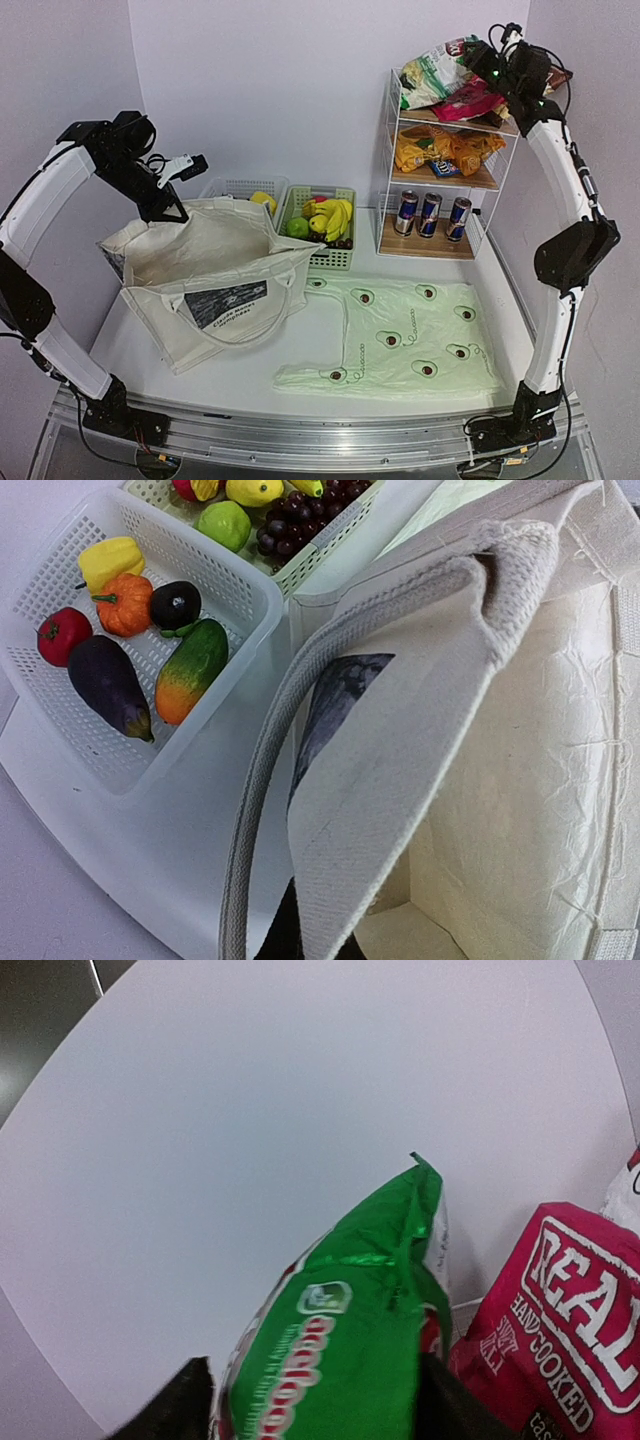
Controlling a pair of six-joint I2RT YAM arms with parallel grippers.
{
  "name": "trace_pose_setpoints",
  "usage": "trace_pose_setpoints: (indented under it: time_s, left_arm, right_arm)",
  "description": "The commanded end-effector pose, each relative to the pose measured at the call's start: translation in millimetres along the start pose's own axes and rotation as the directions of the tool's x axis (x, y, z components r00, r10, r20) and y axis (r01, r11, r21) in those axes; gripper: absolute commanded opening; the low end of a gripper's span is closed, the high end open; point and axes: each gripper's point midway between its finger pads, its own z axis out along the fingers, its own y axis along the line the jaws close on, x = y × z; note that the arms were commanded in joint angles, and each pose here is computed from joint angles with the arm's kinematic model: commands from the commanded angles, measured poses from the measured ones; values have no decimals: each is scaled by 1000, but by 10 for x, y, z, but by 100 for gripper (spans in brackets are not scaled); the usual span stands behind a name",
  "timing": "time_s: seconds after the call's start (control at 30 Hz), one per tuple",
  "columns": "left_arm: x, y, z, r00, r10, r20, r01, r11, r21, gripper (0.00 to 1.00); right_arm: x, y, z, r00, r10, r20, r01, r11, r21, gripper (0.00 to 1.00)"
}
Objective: Place the mixed food into the grocery bags and tie them
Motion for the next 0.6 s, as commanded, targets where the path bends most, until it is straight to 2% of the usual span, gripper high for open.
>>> trace_pose_setpoints:
  time_s: [0.0, 0.13, 0.17, 0.27, 0.4, 0.57]
  left_arm:
    - [-168, -41, -184, 995, 41, 93, -39, 999, -22, 0]
    - [-173, -56, -205, 994, 40, 100, -38, 999, -23, 0]
    - [-177, -54, -210, 994, 42, 104, -39, 999, -26, 0]
    - [-181, -61, -215, 993, 46, 112, -43, 999, -28, 0]
    - [-175, -73, -204, 992, 45, 115, -42, 999, -24, 0]
    - [-186, -73, -208, 991, 45, 123, -42, 999, -25, 0]
  right_arm:
    - [-344, 184, -61, 994, 21, 105, -13, 997, -79, 43]
    - [-478, 250, -144, 991, 3, 133, 9, 996, -89, 6]
    - [-533, 270, -181, 990, 1, 144, 12, 996, -89, 4]
    - [-699, 303, -273, 982, 10, 189, 6, 996, -84, 0]
    - [-978, 482, -431, 964, 99, 249, -60, 985, -161, 0]
    - [-1540, 790, -828, 903, 177, 391, -76, 963, -259, 0]
